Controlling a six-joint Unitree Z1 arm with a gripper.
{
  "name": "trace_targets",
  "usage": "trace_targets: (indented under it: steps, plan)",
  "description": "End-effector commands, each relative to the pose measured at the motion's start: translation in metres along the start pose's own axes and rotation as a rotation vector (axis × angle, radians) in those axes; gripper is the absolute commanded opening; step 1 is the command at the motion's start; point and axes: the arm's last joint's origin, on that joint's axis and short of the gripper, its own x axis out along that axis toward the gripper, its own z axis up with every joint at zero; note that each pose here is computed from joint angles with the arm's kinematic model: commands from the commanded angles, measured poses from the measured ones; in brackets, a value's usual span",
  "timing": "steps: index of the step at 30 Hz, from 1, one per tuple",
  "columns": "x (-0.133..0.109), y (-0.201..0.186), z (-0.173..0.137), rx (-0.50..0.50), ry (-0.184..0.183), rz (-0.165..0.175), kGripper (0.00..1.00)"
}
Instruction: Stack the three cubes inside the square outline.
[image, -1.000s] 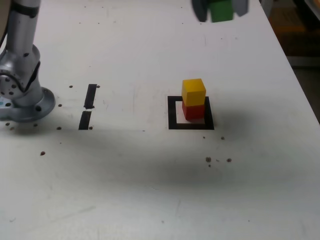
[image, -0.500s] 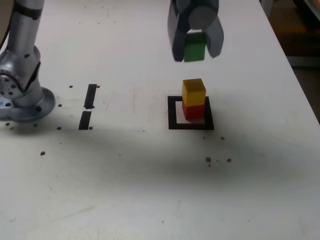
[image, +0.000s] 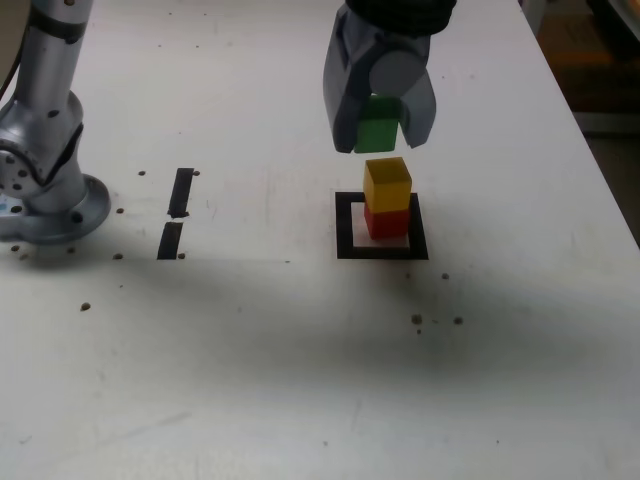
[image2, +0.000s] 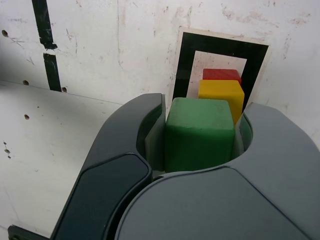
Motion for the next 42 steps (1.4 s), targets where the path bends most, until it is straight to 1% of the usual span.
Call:
trace_targets:
  steps: [1,7,10,12,14,16,18,22,24,26,28,30,32,37,39,42]
  plan:
    - [0.003,-0.003,0.003,0.008,0.016,-0.001,0.00]
    - [0.010,-0.006,0.008,0.014,0.032,-0.010,0.04]
    - [0.010,-0.008,0.010,0.018,0.023,-0.009,0.06]
    - [0.010,-0.008,0.011,0.019,0.014,-0.009,0.09]
    - [0.011,-0.009,0.011,0.020,0.008,-0.008,0.15]
    - [0.012,-0.009,0.012,0.020,0.010,-0.007,0.23]
    - [0.013,-0.009,0.013,0.020,0.016,-0.007,0.35]
    - [0.019,-0.011,0.017,0.021,0.032,-0.005,0.63]
    - [0.023,-0.011,0.018,0.022,0.041,-0.002,0.73]
    - [0.026,-0.011,0.019,0.023,0.050,0.002,0.77]
    - [0.029,-0.011,0.020,0.025,0.056,0.006,0.79]
    - [0.030,-0.012,0.021,0.026,0.058,0.008,0.80]
    - [0.030,-0.011,0.021,0.027,0.057,0.012,0.84]
    - [0.022,-0.009,0.015,0.018,0.031,0.020,0.98]
    - [0.017,-0.008,0.012,0.016,0.015,0.019,1.00]
    - [0.010,-0.007,0.007,0.015,-0.007,0.015,1.00]
